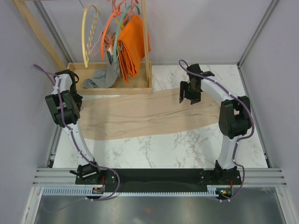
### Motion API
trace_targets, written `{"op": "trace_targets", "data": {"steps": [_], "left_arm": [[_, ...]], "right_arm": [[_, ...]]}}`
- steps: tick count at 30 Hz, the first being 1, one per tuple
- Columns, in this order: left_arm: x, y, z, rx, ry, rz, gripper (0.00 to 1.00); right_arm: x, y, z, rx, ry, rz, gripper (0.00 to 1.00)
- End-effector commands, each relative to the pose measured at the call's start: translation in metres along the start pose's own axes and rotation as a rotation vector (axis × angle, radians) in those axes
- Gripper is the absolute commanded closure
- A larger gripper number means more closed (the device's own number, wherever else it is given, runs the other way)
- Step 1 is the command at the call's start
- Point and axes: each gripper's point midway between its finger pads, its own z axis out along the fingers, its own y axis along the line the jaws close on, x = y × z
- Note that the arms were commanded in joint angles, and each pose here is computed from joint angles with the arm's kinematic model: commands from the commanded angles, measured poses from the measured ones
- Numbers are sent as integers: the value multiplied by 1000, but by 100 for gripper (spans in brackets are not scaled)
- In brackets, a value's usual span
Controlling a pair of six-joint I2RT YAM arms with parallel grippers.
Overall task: Place the trousers on the hanger
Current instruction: Flatten out the trousers at the center of the board.
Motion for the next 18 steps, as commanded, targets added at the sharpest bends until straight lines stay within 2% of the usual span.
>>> {"op": "trace_targets", "data": {"steps": [1,5,9,10,11,13,14,16,18], "left_arm": [[-40,10,-19,-41,-150,42,75],[-47,3,-28,-3,-162,30,75],[-25,-5,-56,97,-155,-18,72],[-13,-6,-50,106,-144,-10,71],[-5,-11,-78,185,-179,-5,69],[22,-15,-80,253,-152,1,67],[32,-17,-100,313,-175,14,66],[60,-16,-97,344,-139,47,66],[82,-18,-112,398,-155,88,66]], "right_arm": [[-8,-51,-34,195,-91,4,28],[13,-99,-45,364,-57,62,30],[20,-151,-75,528,-110,148,33],[24,-158,-77,538,-110,178,34],[26,-166,-78,548,-107,200,34],[35,-191,-74,576,-80,265,36],[38,-200,-72,583,-71,293,37],[43,-216,-60,590,-51,339,39],[48,-230,-50,612,-21,372,40]]}}
